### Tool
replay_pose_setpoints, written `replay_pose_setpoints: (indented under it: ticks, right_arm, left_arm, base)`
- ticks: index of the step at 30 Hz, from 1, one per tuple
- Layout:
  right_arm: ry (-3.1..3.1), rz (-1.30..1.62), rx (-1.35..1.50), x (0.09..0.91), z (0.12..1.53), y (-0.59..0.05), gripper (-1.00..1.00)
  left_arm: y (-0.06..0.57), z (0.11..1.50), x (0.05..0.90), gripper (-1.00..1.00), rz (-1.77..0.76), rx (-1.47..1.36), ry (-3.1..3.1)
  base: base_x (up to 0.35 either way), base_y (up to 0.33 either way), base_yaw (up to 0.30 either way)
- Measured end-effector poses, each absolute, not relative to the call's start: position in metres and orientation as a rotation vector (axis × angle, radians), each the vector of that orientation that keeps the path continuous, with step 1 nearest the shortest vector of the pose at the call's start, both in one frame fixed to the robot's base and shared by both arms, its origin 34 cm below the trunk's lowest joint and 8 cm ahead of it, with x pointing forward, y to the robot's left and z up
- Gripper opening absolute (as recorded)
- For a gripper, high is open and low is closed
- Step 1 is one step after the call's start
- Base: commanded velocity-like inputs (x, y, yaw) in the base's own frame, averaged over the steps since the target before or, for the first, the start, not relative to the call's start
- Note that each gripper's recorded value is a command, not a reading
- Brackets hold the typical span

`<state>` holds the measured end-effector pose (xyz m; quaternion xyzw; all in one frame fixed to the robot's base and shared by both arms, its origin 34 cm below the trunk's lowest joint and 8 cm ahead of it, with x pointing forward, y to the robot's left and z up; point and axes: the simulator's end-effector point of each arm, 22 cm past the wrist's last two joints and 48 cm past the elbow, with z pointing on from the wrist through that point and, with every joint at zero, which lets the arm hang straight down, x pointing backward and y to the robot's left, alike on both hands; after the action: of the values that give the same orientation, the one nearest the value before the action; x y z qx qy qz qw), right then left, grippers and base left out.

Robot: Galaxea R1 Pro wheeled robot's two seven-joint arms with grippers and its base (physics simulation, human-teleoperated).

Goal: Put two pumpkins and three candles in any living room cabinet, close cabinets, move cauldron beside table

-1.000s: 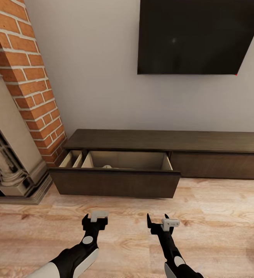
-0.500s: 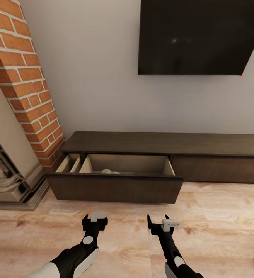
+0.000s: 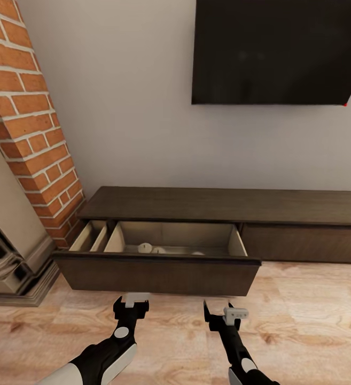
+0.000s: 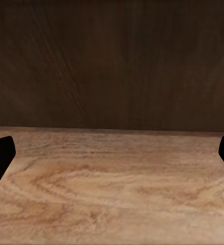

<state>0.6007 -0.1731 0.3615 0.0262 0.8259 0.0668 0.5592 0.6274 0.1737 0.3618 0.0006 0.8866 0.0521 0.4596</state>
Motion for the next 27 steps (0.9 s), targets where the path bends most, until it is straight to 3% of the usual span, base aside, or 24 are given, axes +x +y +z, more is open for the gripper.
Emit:
replay_pose_setpoints:
  ticks: [12,27]
  right_arm:
    - [2.005,0.143,0.047,0.583,0.340,-0.177,1.00]
    - [2.007,0.142,0.050,0.582,0.340,-0.178,1.00]
  left_arm:
    - [0.174,0.362,0.628,1.00,0.130,0.001,2.182]
    - [0.174,0.361,0.627,1.00,0.128,0.003,2.190]
  base:
    - [0.015,0.001,0.000]
    - [0.264,0.063,0.000]
